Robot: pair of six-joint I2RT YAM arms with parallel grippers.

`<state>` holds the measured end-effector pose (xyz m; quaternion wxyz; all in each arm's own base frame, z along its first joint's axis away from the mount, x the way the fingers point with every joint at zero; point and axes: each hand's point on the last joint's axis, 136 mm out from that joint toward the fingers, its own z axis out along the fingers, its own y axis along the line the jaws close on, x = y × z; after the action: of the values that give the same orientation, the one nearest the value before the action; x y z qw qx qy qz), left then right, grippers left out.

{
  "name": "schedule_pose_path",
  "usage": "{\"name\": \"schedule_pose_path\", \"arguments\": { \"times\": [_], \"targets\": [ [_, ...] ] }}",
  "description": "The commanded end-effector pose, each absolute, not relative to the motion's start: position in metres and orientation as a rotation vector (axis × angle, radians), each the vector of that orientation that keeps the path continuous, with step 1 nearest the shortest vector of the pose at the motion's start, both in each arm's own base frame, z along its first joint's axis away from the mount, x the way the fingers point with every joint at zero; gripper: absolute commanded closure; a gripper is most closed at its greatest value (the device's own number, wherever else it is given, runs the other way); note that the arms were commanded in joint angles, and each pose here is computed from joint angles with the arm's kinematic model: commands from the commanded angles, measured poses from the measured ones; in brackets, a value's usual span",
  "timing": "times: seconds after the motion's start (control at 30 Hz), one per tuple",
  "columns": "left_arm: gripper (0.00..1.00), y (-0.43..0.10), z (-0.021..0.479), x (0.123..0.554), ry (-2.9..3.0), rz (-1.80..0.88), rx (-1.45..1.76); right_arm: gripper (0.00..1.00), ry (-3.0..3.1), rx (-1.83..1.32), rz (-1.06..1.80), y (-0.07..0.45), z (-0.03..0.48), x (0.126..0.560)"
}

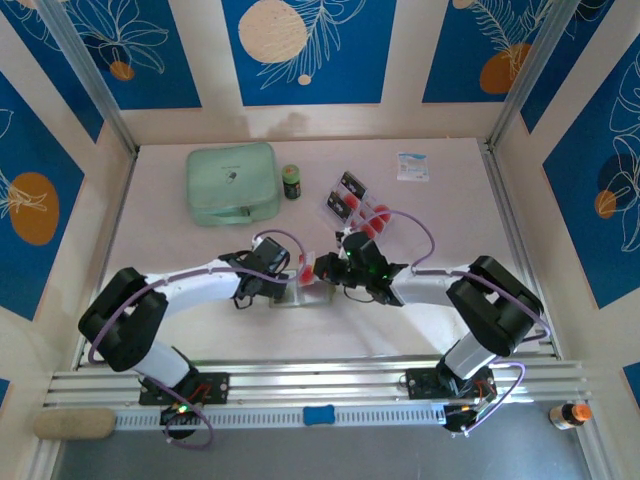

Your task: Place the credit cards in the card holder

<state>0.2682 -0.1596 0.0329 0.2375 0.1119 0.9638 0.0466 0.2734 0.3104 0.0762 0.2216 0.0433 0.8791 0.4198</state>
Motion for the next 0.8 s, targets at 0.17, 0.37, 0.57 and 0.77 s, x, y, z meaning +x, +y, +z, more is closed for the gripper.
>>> {"name": "schedule_pose_path", "arguments": {
  "times": [0.17,0.37,0.57,0.77],
  "targets": [
    [0.00,-0.144,0.029,0.261,2.657,0.178,0.269,1.00,2.421,0.127,1.165,0.317,0.069,0.273],
    [0.00,-0.143,0.028,0.260,2.659,0.178,0.266,1.00,2.434,0.133,1.155,0.318,0.062,0.272],
    [0.00,-0.142,0.027,0.259,2.659,0.176,0.261,1.00,2.447,0.136,1.151,0.319,0.056,0.269],
    [0.00,-0.141,0.027,0.258,2.657,0.172,0.252,1.00,2.462,0.143,1.142,0.319,0.050,0.266]
  ]
}}
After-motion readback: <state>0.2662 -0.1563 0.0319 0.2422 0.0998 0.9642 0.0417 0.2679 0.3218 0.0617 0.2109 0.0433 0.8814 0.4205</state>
